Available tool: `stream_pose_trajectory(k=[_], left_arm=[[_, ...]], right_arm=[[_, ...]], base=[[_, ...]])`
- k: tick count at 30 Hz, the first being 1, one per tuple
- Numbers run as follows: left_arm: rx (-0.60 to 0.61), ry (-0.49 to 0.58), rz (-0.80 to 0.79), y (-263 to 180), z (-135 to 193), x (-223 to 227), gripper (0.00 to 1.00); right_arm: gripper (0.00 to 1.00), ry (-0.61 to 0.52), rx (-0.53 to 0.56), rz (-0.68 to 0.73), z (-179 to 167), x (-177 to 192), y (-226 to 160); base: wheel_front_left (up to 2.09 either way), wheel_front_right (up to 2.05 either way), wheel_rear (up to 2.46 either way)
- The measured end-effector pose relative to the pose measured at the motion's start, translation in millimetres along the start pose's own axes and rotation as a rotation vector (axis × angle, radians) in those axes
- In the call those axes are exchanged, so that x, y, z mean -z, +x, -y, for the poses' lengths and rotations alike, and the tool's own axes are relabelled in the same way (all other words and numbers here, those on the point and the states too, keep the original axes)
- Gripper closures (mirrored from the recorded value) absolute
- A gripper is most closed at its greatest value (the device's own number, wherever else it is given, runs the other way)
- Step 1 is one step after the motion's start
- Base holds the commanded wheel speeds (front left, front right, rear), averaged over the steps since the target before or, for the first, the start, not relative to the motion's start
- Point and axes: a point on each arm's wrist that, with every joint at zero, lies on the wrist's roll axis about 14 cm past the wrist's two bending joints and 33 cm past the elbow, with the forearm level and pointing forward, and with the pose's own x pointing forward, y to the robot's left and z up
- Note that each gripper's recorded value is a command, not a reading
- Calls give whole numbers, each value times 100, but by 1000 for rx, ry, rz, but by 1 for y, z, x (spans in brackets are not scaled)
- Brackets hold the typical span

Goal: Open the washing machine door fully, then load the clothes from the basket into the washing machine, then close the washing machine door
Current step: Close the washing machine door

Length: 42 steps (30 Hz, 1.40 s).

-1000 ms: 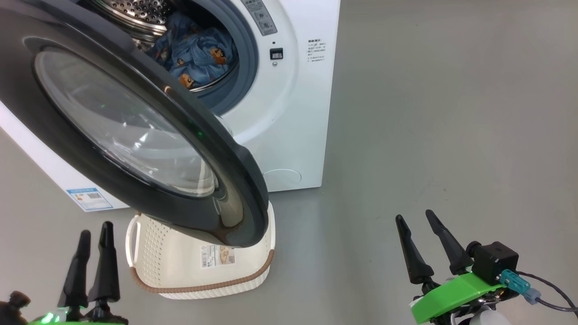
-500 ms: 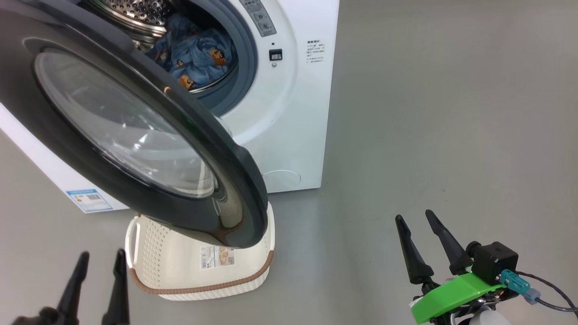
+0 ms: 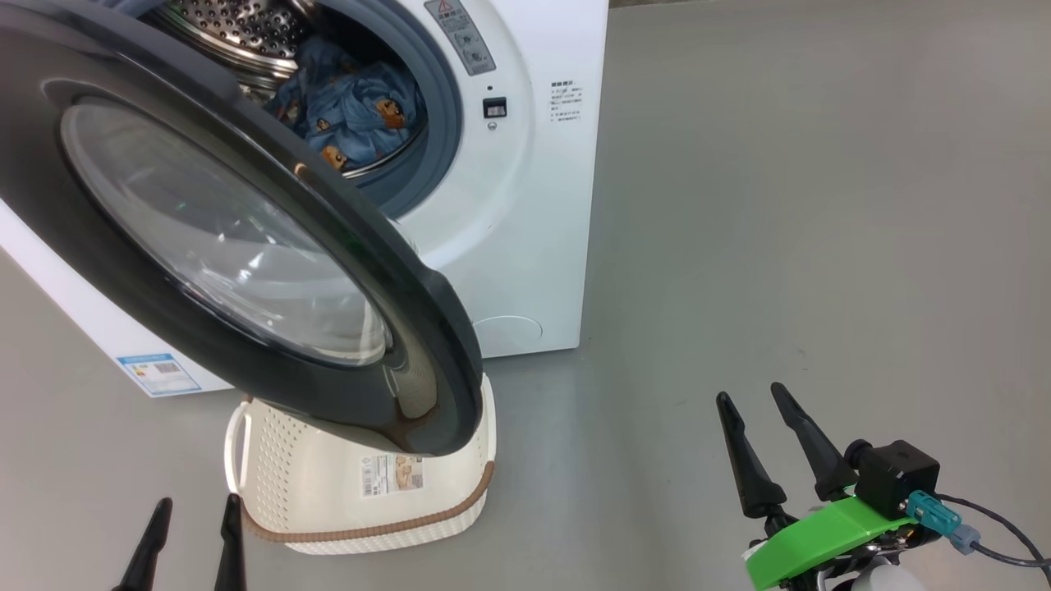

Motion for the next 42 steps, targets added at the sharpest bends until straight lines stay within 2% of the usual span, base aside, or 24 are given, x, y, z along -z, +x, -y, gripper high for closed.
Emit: stream_pose_trajectory(k=[6,18,19,21,25,30,36,42], left_arm=[[-8,25,1,-2,-2,0,0],[-25,11,-2,-5,-3,1,0],[-26,7,-3,-5,-3,2,0],[-27,4,-4,-5,-2,2,0],[-31,4,-7,-5,-3,3,0],[-47,2,-5,-5,-8,3,0],[-68,0,0,-8,-13,1,0],[-92,-9,-2,-13,-17,2,0]], right_arm=[[0,-1,-1,4,0,-2,-1],[2,0,-9,4,-3,-2,0],[39,1,-10,3,-3,-1,0],[100,4,-10,2,-4,0,0],[100,17,-13,27,-5,-8,2],[100,13,-71,175,-22,-55,10],[100,8,-227,363,-68,-114,10],[100,6,-478,471,-130,-150,0]], base=[[0,0,0],[0,0,0],[0,0,0],[0,0,0],[0,0,0],[0,0,0],[0,0,0],[0,0,0]])
